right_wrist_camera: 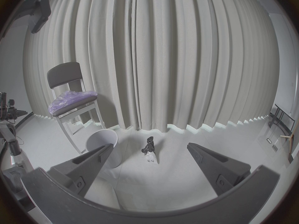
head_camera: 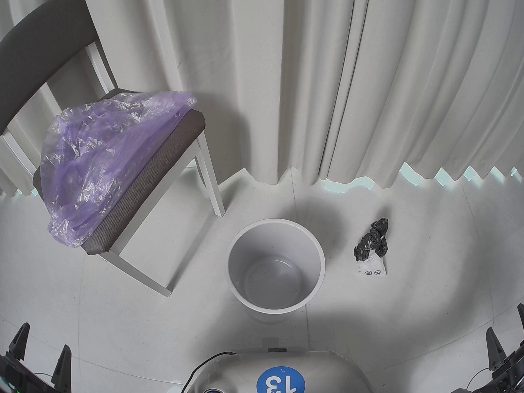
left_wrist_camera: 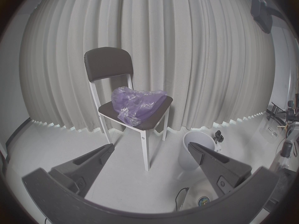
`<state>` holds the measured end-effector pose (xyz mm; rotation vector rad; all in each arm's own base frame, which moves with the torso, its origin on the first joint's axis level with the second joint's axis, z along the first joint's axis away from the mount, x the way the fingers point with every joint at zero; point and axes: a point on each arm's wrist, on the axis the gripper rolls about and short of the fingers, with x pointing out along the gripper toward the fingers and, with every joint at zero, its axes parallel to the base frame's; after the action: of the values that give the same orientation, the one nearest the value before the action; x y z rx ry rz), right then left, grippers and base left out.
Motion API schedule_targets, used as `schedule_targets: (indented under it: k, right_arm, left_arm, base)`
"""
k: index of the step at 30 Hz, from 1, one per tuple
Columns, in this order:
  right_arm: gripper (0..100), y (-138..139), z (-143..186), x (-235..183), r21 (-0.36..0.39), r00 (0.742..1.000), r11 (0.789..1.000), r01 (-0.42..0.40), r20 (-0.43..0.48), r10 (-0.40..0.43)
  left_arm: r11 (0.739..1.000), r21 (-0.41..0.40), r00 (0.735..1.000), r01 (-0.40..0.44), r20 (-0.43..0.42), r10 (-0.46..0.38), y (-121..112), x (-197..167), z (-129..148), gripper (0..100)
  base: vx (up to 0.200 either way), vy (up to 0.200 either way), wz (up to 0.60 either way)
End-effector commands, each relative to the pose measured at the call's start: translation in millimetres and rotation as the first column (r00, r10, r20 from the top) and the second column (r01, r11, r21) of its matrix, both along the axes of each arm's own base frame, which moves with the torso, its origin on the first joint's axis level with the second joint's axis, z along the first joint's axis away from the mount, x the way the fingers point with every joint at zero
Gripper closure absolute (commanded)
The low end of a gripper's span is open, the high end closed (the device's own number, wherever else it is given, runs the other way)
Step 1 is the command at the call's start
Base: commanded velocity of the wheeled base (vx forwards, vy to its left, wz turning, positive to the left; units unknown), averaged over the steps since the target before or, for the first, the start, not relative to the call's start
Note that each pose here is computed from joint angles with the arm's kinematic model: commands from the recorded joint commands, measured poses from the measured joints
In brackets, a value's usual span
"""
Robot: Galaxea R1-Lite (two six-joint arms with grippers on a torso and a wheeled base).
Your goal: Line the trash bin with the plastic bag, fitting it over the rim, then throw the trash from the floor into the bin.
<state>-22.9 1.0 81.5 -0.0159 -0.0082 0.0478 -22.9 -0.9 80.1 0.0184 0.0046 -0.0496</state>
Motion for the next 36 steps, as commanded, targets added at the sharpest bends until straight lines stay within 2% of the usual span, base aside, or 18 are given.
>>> schedule_targets:
  k: [1, 8, 10, 12, 16, 18, 20, 21, 22, 23, 24, 25, 26, 28, 30, 31, 32, 36]
  right_arm:
    - [0, 0, -5, 0, -0.007, 1.000, 1.000, -0.001, -0.004, 0.001]
    - [0, 0, -5, 0, -0.009, 1.000, 1.000, -0.003, -0.004, 0.003]
    - [0, 0, -5, 0, -0.020, 1.000, 1.000, -0.012, -0.004, 0.012]
    - [0, 0, -5, 0, -0.027, 1.000, 0.999, -0.023, -0.002, 0.022]
    - [0, 1, -5, 0, -0.055, 0.999, 0.998, -0.044, 0.002, 0.044]
    - [0, 1, -4, 0, -0.031, 0.999, 0.999, -0.038, 0.006, 0.038]
    - [0, 1, 1, 0, 0.021, 0.999, 0.999, -0.025, 0.042, 0.024]
    - [0, 1, 14, -3, 0.051, 0.992, 0.998, -0.037, 0.120, 0.031]
    - [0, 1, 32, -9, 0.075, 0.977, 0.995, -0.060, 0.207, 0.043]
    - [0, 1, 62, -20, 0.084, 0.948, 0.992, -0.097, 0.311, 0.066]
    - [0, 1, 62, -20, 0.084, 0.948, 0.992, -0.097, 0.311, 0.066]
    - [0, 2, 87, -17, 0.042, 0.957, 0.993, -0.108, 0.275, 0.092]
    - [0, 2, 92, -14, 0.021, 0.962, 0.994, -0.109, 0.253, 0.100]
    - [0, 3, 114, 3, -0.014, 0.977, 0.994, -0.111, 0.181, 0.112]
    - [0, 3, 122, 11, -0.014, 0.982, 0.994, -0.112, 0.154, 0.113]
    - [0, 3, 141, 30, -0.010, 0.986, 0.994, -0.110, 0.126, 0.110]
    - [0, 3, 148, 37, -0.011, 0.985, 0.994, -0.108, 0.132, 0.108]
    - [0, 2, 157, 44, -0.023, 0.981, 0.995, -0.098, 0.168, 0.101]
  left_arm:
    - [1.000, -0.008, 1.000, -0.007, 0.000, 0.007, 0, 0, -5, 0]
    - [1.000, 0.006, 1.000, 0.003, 0.002, -0.003, 0, 0, -5, 0]
    - [0.998, 0.058, 1.000, 0.028, 0.010, -0.029, -1, 0, -4, 0]
    - [0.996, 0.072, 0.999, 0.046, 0.013, -0.048, -1, 0, -4, 0]
    - [0.996, 0.063, 0.998, 0.056, 0.016, -0.057, -1, 0, -4, 0]
    - [0.998, -0.028, 0.995, 0.054, 0.089, -0.051, -1, -2, 8, 0]
    - [0.971, -0.197, 0.956, 0.131, 0.285, -0.071, -1, -13, 45, 0]
    - [0.959, -0.232, 0.940, 0.165, 0.331, -0.082, -1, -17, 59, 0]
    - [0.959, -0.221, 0.936, 0.177, 0.340, -0.094, -1, -19, 67, 0]
    - [0.971, -0.166, 0.938, 0.171, 0.328, -0.110, -1, -22, 83, 0]
    - [0.971, -0.166, 0.938, 0.171, 0.328, -0.110, -1, -22, 83, 0]
    - [0.987, -0.062, 0.957, 0.146, 0.262, -0.125, 0, -21, 102, 0]
    - [0.990, -0.027, 0.964, 0.135, 0.233, -0.125, 0, -19, 108, 0]
    - [0.989, 0.098, 0.984, 0.108, 0.135, -0.121, 0, -10, 132, 0]
    - [0.985, 0.134, 0.987, 0.105, 0.103, -0.120, -1, -3, 141, 0]
    - [0.973, 0.209, 0.993, 0.096, 0.049, -0.109, -1, 16, 162, 0]
    - [0.966, 0.241, 0.995, 0.094, 0.018, -0.102, -2, 28, 169, 0]
    - [0.919, 0.393, 0.993, 0.033, -0.114, 0.013, 0, 71, 176, 0]
  base:
    - [0.000, 0.000, 0.00]
    - [0.000, 0.000, 0.00]
    - [0.000, 0.000, 0.00]
    - [0.000, 0.000, 0.00]
    - [0.000, 0.000, 0.00]
    - [0.000, 0.000, 0.00]
    - [0.000, 0.000, 0.00]
    - [0.000, 0.000, 0.00]
    - [0.000, 0.000, 0.00]
    - [0.000, 0.000, 0.00]
    - [0.000, 0.000, 0.00]
    - [0.000, 0.000, 0.00]
    - [0.000, 0.000, 0.00]
    - [0.000, 0.000, 0.00]
    - [0.000, 0.000, 0.00]
    - [0.000, 0.000, 0.00]
    - [0.000, 0.000, 0.00]
    - [0.000, 0.000, 0.00]
